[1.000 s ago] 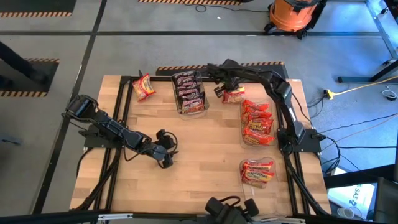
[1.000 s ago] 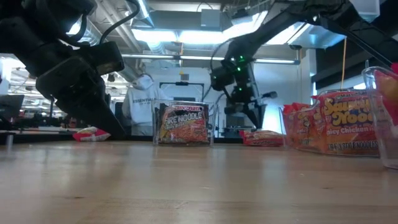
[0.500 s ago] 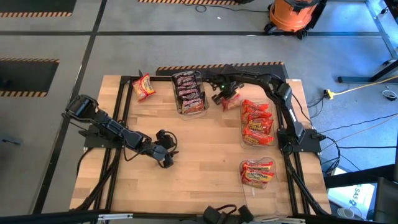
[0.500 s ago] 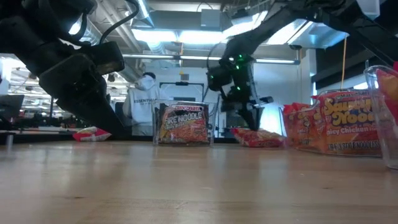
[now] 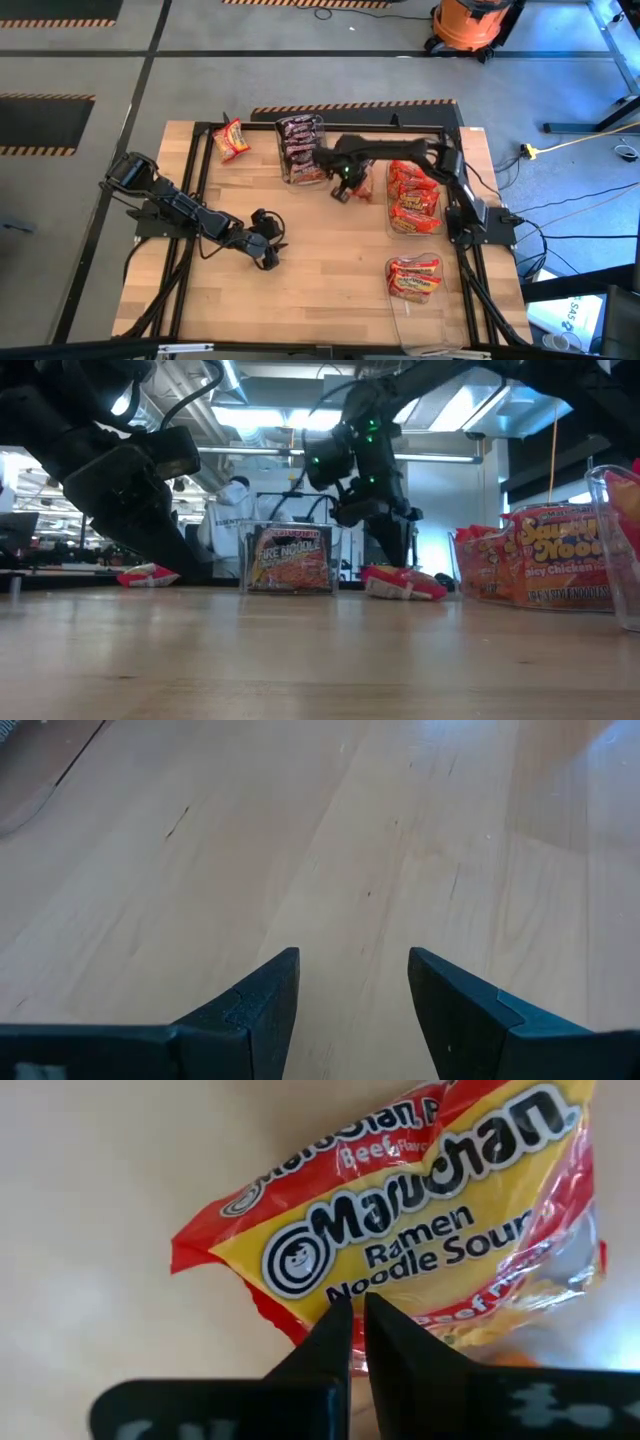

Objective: Sort Maruchan noodles
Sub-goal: Put the red noodle pack into the bottom transparent bin

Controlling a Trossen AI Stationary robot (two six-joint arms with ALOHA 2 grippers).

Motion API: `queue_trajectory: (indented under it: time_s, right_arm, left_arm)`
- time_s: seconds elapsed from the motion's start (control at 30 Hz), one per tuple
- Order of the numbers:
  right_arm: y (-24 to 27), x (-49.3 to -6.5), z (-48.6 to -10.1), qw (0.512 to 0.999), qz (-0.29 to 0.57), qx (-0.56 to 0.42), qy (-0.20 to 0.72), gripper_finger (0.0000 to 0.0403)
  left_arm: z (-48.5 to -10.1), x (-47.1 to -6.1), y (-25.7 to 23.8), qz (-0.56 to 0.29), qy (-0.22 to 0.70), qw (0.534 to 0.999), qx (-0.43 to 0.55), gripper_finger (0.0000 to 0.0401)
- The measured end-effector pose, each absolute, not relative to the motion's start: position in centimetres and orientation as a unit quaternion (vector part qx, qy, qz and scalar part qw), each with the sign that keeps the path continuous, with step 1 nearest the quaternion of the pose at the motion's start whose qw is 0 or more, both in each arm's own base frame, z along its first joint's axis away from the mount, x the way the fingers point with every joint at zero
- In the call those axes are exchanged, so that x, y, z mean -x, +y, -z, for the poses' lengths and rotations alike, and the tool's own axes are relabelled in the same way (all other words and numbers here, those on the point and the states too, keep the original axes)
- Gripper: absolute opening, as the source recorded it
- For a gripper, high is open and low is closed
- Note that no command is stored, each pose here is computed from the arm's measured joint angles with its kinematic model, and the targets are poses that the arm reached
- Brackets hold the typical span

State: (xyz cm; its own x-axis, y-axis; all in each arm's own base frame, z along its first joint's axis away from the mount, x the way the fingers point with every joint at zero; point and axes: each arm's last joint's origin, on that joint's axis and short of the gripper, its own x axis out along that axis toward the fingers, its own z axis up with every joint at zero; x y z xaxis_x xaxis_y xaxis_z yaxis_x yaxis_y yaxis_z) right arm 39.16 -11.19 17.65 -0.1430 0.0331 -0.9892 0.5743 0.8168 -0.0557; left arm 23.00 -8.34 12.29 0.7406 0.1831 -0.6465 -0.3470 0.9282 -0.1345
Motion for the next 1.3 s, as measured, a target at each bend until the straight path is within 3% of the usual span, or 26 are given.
queue_trajectory:
  time_s: [0.5,0.87,0.97,1.07,1.2,1.3]
  right_arm:
    - [1.7,-43.3,-17.7,0.722,0.008,-0.193,0.664,0.0012]
    - [6.2,-47.0,-19.4,0.856,-0.070,-0.151,0.489,0.0012]
    - [6.5,-45.3,-21.3,0.849,-0.044,-0.112,0.514,0.0012]
    - [6.1,-42.9,-23.8,0.844,0.043,-0.040,0.533,0.0012]
    - [4.3,-40.3,-22.1,0.809,0.165,0.019,0.564,0.0012]
    - [2.2,-38.6,-20.0,0.785,0.218,0.005,0.580,0.0012]
  left_arm:
    - [-13.2,-23.2,-10.3,-0.092,0.282,0.938,0.179,0.0185]
    - [-13.9,-22.6,-12.4,-0.081,0.234,0.948,0.199,0.0185]
    - [-14.2,-22.9,-12.5,-0.091,0.202,0.952,0.211,0.0185]
    - [-14.0,-23.6,-12.5,-0.094,0.178,0.955,0.216,0.0185]
    - [-13.6,-25.8,-12.7,-0.102,0.172,0.960,0.198,0.0185]
    - [-13.1,-27.7,-12.7,-0.111,0.177,0.961,0.180,0.0185]
